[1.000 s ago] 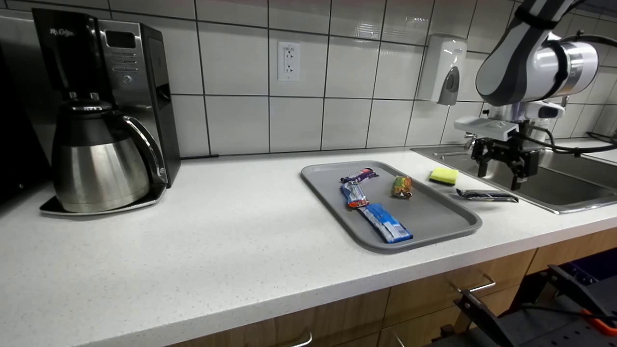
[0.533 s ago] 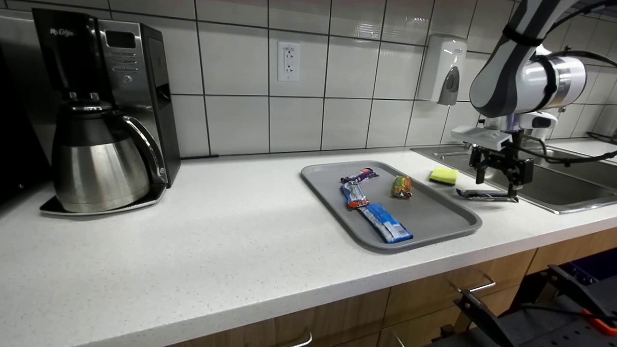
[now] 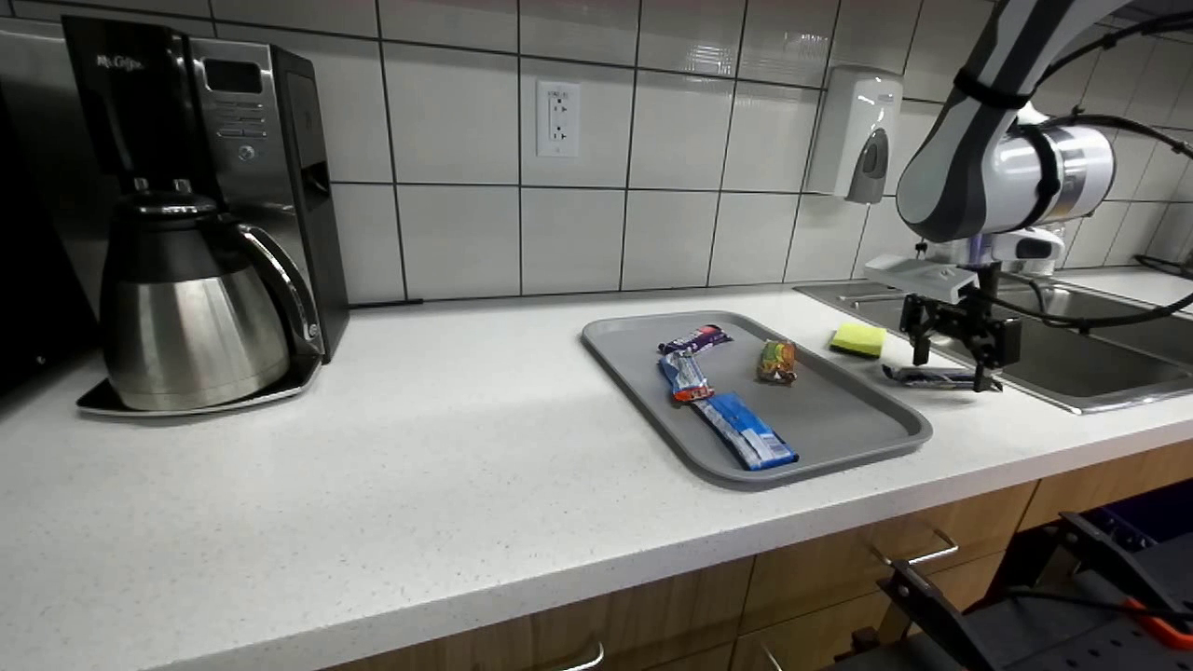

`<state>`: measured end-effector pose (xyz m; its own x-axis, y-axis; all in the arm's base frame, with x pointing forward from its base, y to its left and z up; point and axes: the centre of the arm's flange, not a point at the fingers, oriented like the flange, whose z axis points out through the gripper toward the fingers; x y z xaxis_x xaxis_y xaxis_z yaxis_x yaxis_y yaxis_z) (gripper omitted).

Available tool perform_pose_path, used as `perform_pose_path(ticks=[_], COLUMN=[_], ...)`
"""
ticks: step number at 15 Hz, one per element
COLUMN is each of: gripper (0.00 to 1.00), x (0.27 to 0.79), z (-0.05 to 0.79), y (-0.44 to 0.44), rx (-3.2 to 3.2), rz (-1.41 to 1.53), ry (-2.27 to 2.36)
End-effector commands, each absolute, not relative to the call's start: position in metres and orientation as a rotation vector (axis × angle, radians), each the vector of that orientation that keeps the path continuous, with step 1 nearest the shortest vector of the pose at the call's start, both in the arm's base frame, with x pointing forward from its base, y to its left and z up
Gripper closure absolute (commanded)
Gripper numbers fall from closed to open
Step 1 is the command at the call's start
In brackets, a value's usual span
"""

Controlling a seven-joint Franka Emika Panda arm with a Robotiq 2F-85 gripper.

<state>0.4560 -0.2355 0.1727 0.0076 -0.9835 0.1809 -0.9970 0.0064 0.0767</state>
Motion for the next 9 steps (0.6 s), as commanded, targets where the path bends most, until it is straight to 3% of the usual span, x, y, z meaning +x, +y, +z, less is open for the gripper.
perform_pose_path(ticks=[1,9], gripper=[0.00,0.00], x=[0.4604,0.4632], z=[0.1703,0.1732], y=[-0.2323,-0.2306], rx=[2.076,2.074], rz=[0.131,0.131], ry=[-2.107,-2.128])
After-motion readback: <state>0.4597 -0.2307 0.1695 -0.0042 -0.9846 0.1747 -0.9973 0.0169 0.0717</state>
